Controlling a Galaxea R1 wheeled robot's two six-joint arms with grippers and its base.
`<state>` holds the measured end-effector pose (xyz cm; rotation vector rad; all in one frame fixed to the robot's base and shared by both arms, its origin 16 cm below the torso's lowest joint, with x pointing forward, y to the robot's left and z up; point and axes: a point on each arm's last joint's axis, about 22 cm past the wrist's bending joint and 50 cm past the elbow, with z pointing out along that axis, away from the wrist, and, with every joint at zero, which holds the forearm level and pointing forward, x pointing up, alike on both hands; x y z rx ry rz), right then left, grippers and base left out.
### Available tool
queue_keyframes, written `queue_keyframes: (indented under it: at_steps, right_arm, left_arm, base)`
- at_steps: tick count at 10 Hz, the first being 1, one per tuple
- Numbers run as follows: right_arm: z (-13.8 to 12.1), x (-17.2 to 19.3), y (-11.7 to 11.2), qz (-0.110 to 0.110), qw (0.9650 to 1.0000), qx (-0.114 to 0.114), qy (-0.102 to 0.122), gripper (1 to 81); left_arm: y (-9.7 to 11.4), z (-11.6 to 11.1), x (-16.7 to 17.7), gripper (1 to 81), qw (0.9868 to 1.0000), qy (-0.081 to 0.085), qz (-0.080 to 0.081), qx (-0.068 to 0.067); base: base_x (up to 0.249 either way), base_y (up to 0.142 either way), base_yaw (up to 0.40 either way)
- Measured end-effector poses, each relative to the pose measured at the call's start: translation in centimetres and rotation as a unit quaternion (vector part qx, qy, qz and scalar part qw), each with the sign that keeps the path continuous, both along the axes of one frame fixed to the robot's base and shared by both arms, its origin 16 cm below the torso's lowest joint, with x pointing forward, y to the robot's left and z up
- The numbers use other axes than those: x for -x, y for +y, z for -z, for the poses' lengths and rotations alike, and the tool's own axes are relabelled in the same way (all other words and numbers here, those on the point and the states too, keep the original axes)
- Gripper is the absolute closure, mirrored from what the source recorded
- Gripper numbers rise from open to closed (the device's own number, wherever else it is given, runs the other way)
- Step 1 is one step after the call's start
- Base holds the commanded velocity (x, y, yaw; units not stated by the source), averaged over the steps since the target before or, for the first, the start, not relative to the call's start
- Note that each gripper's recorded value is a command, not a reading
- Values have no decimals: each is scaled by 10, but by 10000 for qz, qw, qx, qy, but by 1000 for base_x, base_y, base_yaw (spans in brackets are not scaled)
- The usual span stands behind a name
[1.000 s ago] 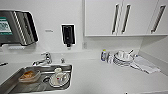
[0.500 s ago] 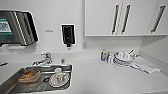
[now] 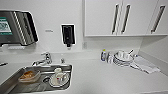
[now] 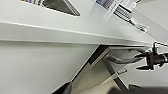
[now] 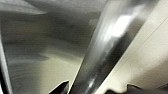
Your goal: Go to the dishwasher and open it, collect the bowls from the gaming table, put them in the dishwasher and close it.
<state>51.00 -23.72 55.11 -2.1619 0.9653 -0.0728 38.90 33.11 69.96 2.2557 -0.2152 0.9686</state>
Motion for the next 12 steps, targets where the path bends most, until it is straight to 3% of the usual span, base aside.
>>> queue_keyframes:
  at_steps: [12]
  right_arm:
    - [29, 18, -7, 137, 9998, 91, -92, 10]
  left_arm:
    - [0, 0, 1, 10, 10000, 1, 5, -2]
  base:
    - [0, 0, 0]
